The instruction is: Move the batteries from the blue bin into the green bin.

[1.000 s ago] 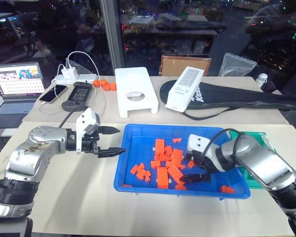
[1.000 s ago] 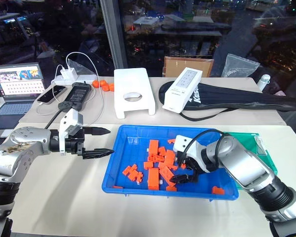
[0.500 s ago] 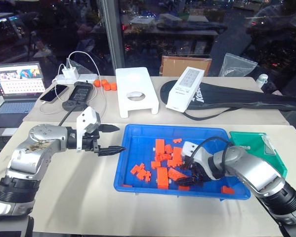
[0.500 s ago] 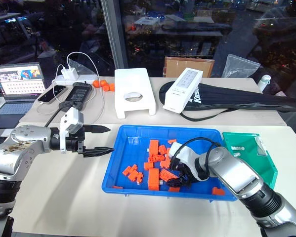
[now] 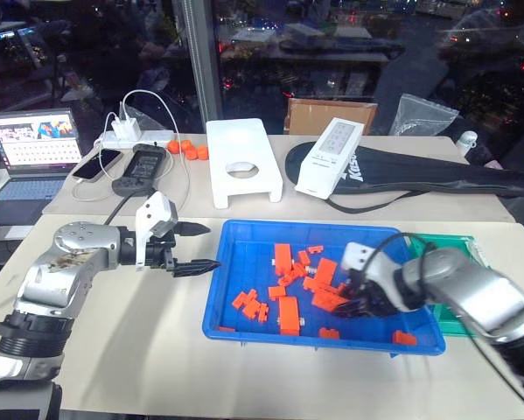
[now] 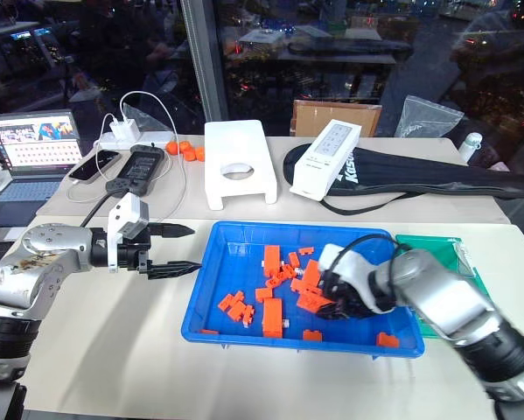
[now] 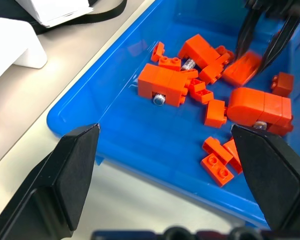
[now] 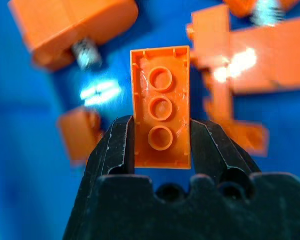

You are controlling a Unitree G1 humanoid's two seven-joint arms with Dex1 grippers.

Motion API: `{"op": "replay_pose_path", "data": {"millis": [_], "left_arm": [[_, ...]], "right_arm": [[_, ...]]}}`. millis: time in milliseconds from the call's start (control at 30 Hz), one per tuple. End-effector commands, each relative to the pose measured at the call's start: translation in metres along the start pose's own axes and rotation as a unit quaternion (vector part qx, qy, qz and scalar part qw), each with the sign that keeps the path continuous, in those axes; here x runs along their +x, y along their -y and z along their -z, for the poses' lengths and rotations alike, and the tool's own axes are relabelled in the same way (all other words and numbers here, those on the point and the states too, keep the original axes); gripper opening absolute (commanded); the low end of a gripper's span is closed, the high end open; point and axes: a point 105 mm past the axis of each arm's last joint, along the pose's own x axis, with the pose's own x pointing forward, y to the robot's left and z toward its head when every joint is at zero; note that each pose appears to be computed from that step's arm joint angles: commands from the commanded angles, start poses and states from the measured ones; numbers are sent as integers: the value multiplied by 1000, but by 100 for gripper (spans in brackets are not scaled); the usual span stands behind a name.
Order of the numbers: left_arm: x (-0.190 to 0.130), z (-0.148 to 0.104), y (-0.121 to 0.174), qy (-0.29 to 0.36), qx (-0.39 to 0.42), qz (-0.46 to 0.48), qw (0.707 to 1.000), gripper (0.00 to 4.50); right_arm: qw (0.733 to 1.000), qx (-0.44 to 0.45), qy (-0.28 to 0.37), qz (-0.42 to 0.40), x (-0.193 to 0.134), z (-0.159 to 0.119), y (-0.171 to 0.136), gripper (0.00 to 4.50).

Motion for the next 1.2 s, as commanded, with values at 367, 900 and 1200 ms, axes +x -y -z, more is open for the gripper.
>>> {"op": "replay_pose_path", "data": {"millis": [367, 900, 1200], "left_arm": [[2, -7, 2, 7, 21, 11, 1000, 450], [-4, -4, 0, -6, 22, -1, 1000, 450], [-5, -3, -1, -10, 23, -6, 1000, 450]], "right_arm": [[991, -64, -38, 110, -36, 19, 44, 395], [983, -142, 55, 99, 35, -51, 46, 449], [985, -148, 30, 77, 40, -44, 40, 449]]}}
